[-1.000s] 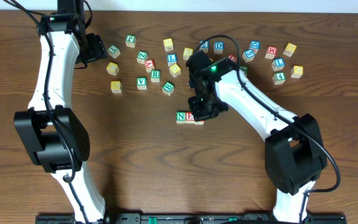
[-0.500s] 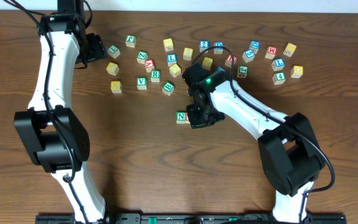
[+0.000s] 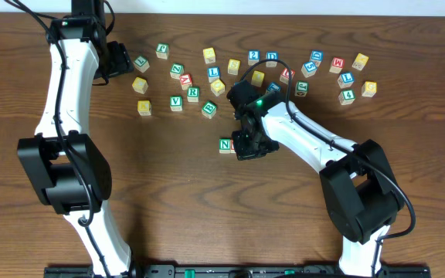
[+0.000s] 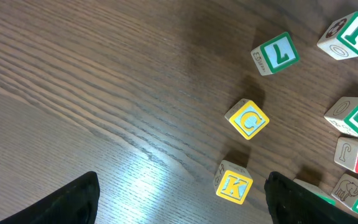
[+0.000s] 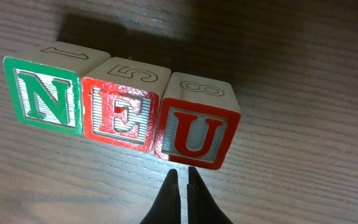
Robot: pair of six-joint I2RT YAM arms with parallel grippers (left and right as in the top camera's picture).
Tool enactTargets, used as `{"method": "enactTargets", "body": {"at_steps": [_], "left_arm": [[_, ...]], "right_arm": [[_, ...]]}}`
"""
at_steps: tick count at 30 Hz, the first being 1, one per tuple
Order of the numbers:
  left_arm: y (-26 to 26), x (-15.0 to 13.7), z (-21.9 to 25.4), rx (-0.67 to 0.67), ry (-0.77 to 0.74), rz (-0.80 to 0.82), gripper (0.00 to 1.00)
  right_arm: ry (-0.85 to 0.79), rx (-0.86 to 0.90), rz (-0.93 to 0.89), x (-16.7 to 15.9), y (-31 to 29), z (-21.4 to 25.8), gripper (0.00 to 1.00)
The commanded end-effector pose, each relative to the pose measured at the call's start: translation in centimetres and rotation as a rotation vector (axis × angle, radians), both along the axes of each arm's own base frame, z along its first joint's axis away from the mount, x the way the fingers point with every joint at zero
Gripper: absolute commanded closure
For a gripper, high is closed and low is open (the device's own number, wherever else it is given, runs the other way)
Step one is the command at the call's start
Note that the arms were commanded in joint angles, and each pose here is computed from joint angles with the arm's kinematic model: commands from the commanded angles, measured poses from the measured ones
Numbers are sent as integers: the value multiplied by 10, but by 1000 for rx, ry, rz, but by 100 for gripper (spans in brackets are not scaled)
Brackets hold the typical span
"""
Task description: Spell out NEURIPS
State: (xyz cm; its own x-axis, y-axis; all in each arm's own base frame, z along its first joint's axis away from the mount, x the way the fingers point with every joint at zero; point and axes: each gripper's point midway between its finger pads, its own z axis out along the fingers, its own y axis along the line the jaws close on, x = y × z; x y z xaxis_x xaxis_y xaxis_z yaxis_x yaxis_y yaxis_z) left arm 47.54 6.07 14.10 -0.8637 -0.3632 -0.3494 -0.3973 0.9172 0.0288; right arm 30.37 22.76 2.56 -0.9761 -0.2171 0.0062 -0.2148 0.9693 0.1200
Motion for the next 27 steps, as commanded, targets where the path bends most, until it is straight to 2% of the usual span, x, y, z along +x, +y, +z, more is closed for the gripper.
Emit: {"method": "enactTargets", "body": {"at_steps": [1,27], "left_arm": [[2,-3,-9,5,28,8,16],[2,-4,-9,5,28,8,16]], "right_arm": [[4,-16,-8,-2,-1,-4,99],[14,-23,1,-7,0,-7,95]]}}
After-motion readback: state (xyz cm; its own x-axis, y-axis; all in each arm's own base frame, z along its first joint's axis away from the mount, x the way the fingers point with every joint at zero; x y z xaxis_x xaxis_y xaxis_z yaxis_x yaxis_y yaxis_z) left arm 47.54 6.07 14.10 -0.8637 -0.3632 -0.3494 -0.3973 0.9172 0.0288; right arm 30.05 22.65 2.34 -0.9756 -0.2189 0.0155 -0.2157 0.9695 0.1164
